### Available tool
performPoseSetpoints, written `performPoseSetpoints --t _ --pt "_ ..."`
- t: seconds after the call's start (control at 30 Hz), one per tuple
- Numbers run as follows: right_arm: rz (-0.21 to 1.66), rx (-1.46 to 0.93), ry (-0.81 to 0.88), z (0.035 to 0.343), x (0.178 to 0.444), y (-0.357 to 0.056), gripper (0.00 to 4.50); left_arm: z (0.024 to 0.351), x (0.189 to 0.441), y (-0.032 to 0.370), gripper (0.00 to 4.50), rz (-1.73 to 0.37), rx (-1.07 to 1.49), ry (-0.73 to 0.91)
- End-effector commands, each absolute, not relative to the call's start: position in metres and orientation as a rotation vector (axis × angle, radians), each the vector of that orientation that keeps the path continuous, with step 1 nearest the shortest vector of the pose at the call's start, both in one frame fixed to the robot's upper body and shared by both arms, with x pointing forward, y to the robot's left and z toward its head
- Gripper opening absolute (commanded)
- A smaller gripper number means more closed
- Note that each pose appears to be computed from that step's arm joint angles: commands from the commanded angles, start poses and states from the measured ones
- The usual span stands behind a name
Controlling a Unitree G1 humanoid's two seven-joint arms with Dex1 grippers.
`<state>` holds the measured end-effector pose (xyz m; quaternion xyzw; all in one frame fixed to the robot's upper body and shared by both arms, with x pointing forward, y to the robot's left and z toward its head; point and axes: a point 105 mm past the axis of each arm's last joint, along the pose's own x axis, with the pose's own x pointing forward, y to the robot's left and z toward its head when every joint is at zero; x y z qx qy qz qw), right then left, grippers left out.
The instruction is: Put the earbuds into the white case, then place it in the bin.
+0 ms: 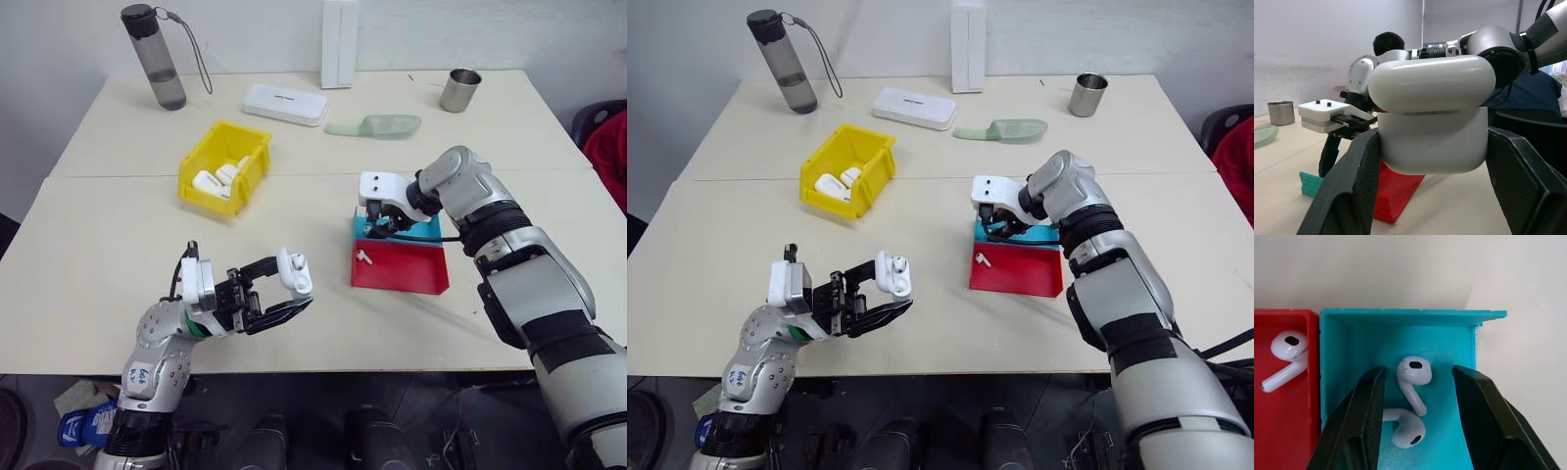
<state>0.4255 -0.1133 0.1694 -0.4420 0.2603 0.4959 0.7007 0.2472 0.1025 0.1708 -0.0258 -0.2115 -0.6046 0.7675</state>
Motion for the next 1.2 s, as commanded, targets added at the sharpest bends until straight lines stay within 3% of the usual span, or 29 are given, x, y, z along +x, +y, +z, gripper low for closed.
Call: performPoseSetpoints --t 0.03,0.6,0.7,0.8,1.13,1.2 --pt "1.128 -1.059 0.555 0.177 0.425 -0.114 2.14 0.180 0.241 0.104 2.76 -1.314 -0.033 -0.505" --pt "1.185 -1.254 0.493 0.175 0.425 -0.108 2.14 0.181 0.242 0.105 2.76 -1.306 -0.032 -0.508" --pt "1.196 -1.242 0.504 0.174 0.424 -0.108 1.53 0.181 0.241 0.105 2.76 -1.306 -0.031 -0.509" --pt "1.196 -1.238 0.503 0.173 0.424 -0.108 0.56 0.181 0.242 0.105 2.76 -1.305 -0.032 -0.509" --pt "1.199 -1.201 0.500 0.173 0.424 -0.108 0.56 0.181 0.241 0.105 2.76 -1.308 -0.031 -0.506" --pt "1.193 -1.143 0.458 0.184 0.424 -0.106 0.56 0.182 0.242 0.105 2.76 -1.308 -0.031 -0.508"
